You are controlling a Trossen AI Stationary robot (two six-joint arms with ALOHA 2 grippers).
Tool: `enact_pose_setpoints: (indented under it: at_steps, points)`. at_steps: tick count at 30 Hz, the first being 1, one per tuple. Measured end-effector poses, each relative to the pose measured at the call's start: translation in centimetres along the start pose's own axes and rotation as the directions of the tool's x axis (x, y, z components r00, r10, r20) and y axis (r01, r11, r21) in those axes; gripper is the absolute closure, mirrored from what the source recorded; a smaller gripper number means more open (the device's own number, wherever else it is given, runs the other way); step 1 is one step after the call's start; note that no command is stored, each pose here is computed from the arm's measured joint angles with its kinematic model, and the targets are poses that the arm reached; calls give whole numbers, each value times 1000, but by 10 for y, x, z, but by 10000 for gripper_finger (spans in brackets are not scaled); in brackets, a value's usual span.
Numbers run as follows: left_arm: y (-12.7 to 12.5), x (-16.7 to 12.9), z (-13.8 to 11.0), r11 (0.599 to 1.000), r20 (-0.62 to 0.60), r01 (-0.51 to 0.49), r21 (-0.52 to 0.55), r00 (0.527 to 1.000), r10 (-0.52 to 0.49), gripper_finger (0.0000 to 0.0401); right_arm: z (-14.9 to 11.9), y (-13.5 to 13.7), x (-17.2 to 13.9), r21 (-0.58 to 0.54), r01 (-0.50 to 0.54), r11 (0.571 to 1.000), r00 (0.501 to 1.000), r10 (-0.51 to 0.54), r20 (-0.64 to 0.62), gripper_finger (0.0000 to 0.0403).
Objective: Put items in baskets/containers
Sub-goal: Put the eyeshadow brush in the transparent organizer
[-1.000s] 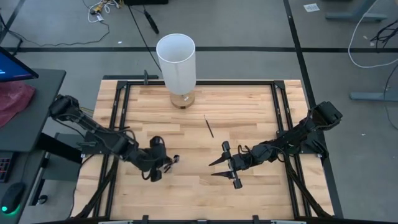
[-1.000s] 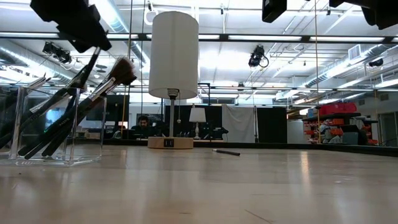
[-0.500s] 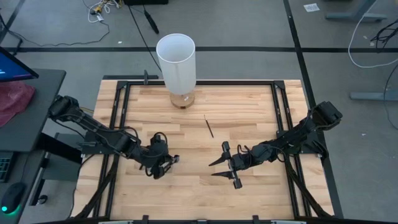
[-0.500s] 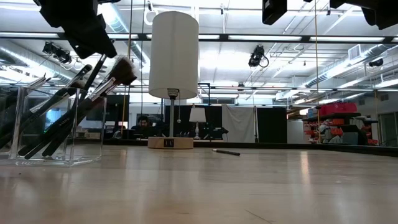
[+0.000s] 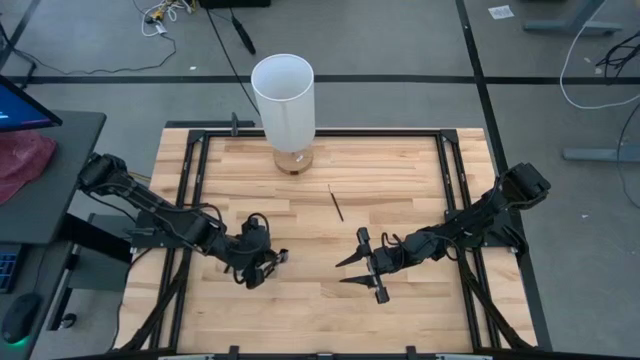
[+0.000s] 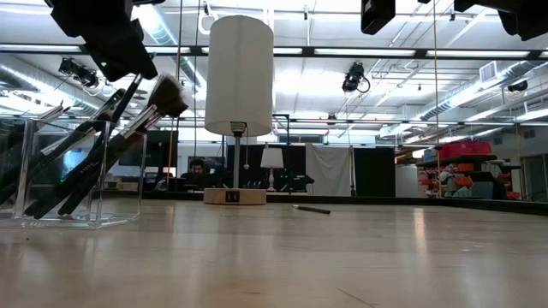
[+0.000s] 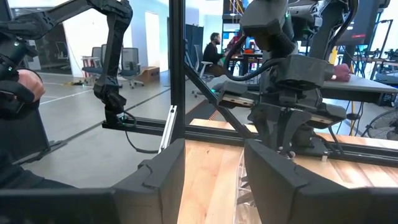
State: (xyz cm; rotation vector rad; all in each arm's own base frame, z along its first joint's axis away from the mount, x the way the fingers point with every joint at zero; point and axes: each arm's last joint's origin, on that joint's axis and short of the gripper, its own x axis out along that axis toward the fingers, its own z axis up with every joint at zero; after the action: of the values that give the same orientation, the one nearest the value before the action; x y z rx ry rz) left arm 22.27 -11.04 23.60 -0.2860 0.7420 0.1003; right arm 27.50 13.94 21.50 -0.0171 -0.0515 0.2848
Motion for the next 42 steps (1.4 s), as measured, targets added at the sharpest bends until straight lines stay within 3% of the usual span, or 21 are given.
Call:
enact_pose_setpoints:
  at_steps: [8, 18, 26, 31, 35, 39, 42]
  points:
    - [-1, 7, -3, 1000, -17, -15, 3, 1000, 15, 365, 0, 0, 0, 0, 0, 1000, 1000, 0, 0, 234]
    - [0, 15, -5, 999, -39, -42, 15, 998, 43, 301, 0, 0, 0, 0, 0, 1000, 1000, 0, 1, 234]
    - [5, 2, 10, 999, 19, -26, 31, 999, 25, 262, 0, 0, 0, 0, 3, 1000, 1000, -3, 0, 234]
    - [1, -17, 26, 995, 95, 9, 95, 995, -18, 257, -8, -8, 0, 43, 136, 990, 988, -132, -84, 234]
    - [-1, -27, 39, 984, 231, -102, 143, 971, 67, 261, -23, -24, -2, 136, 362, 922, 919, -328, -220, 234]
    - [4, -28, 43, 938, 357, -328, 107, 894, 272, 266, -37, -48, -6, 179, 571, 801, 801, -496, -335, 234]
    - [12, -19, 43, 901, 364, -424, 86, 856, 368, 269, -47, -68, -11, 174, 671, 721, 716, -568, -407, 233]
